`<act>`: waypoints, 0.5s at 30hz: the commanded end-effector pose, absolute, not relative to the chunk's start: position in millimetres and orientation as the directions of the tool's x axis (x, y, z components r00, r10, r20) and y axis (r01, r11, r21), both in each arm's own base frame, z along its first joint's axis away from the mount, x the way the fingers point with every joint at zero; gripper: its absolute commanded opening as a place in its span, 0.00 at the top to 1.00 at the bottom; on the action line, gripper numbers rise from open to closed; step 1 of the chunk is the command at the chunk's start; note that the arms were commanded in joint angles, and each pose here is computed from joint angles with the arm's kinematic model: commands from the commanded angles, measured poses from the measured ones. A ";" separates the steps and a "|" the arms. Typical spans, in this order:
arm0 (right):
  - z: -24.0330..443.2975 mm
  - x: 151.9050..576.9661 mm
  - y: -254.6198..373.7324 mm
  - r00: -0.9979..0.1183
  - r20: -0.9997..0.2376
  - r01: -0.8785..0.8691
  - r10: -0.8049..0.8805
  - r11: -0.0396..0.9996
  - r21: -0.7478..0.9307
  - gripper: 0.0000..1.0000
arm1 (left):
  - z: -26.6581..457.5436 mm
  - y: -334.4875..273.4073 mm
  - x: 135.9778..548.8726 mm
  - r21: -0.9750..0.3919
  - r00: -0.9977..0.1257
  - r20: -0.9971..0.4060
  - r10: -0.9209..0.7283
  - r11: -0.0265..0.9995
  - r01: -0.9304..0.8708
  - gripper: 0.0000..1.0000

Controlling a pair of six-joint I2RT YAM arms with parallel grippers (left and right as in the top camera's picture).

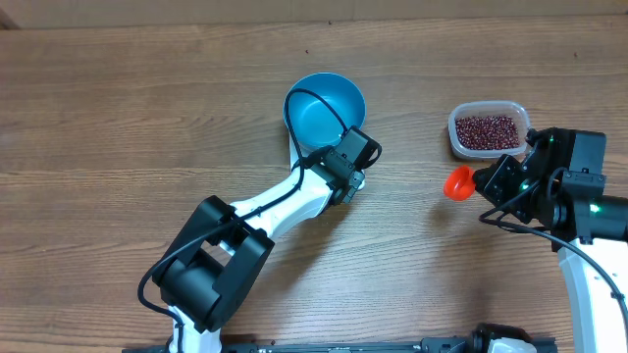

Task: Scoop item into bowl and weigh 150g on scale

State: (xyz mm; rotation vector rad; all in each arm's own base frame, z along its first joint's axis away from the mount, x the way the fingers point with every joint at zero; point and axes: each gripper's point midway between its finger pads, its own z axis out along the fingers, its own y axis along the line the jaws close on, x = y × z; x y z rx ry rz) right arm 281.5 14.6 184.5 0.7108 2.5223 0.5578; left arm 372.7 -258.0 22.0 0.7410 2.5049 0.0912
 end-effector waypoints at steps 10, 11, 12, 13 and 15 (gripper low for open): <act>195.6 287.3 13.6 -0.749 -0.344 0.363 0.566 0.785 0.502 0.96 | 6.2 -245.9 368.1 0.257 -0.721 -0.410 0.559 0.829 0.497 0.96; 195.6 287.3 13.6 -0.749 -0.344 0.363 0.566 0.785 0.502 0.96 | 8.0 -243.7 368.2 0.267 -0.722 -0.406 0.560 0.828 0.492 0.96; 195.6 287.3 13.6 -0.749 -0.344 0.363 0.566 0.785 0.502 0.96 | 10.3 -241.7 367.9 0.275 -0.724 -0.401 0.561 0.828 0.489 0.96; 195.7 287.3 13.6 -0.749 -0.344 0.362 0.566 0.785 0.502 0.96 | 14.2 -241.6 367.1 0.277 -0.724 -0.398 0.563 0.826 0.491 0.96; 195.8 287.6 13.6 -0.749 -0.345 0.362 0.566 0.786 0.502 0.96 | 23.8 -241.8 366.5 0.275 -0.723 -0.399 0.563 0.826 0.492 0.96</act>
